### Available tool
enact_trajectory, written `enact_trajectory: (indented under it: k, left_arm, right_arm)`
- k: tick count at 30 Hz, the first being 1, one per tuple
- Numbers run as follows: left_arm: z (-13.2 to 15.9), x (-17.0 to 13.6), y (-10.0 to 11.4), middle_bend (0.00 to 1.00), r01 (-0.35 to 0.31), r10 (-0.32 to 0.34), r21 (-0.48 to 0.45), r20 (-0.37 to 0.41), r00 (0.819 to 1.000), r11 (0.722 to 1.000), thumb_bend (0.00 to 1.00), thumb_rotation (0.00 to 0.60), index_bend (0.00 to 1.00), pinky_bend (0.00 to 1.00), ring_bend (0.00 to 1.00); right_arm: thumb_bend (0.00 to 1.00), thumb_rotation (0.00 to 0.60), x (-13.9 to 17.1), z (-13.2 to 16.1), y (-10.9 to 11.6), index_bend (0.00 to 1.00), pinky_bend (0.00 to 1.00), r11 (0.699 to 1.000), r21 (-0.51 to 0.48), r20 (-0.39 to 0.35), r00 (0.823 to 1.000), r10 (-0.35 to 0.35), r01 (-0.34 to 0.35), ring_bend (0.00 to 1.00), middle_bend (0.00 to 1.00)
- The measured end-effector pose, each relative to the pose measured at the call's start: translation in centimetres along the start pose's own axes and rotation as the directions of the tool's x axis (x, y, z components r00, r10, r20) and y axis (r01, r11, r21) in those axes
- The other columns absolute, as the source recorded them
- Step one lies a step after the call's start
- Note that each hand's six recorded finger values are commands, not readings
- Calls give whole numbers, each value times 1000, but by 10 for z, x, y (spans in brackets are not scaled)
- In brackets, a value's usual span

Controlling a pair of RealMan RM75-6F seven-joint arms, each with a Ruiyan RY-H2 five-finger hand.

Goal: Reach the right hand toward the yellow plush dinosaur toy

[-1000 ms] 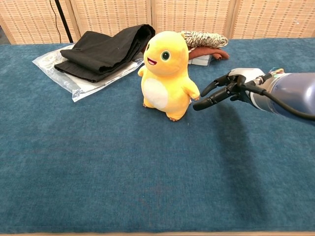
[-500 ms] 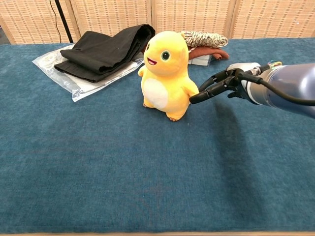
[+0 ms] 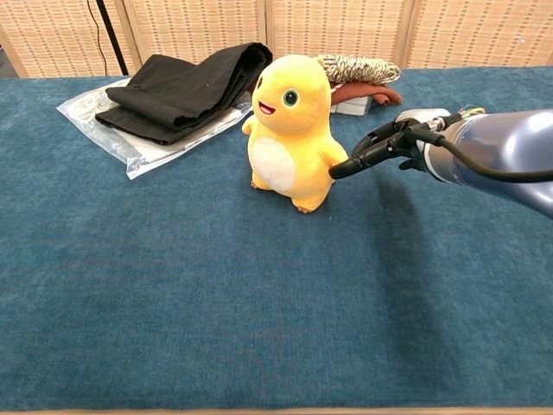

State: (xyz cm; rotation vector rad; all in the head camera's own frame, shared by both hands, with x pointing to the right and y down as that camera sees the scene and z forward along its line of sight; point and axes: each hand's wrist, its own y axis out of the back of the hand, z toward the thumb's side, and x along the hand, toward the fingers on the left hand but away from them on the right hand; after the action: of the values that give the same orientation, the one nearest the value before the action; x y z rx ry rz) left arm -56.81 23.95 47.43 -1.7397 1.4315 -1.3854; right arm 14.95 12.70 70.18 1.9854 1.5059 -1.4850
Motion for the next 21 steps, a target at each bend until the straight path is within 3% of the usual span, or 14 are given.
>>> enact_trajectory:
  k: [21]
  left_arm:
    - [-1,0,1,0,-2,2,-2,-2,1000,1000,0,600,0,0,0]
  right_arm:
    - [0,600,-3,6,-3,603,0,999,-28,26,1000,-17,17,0,0]
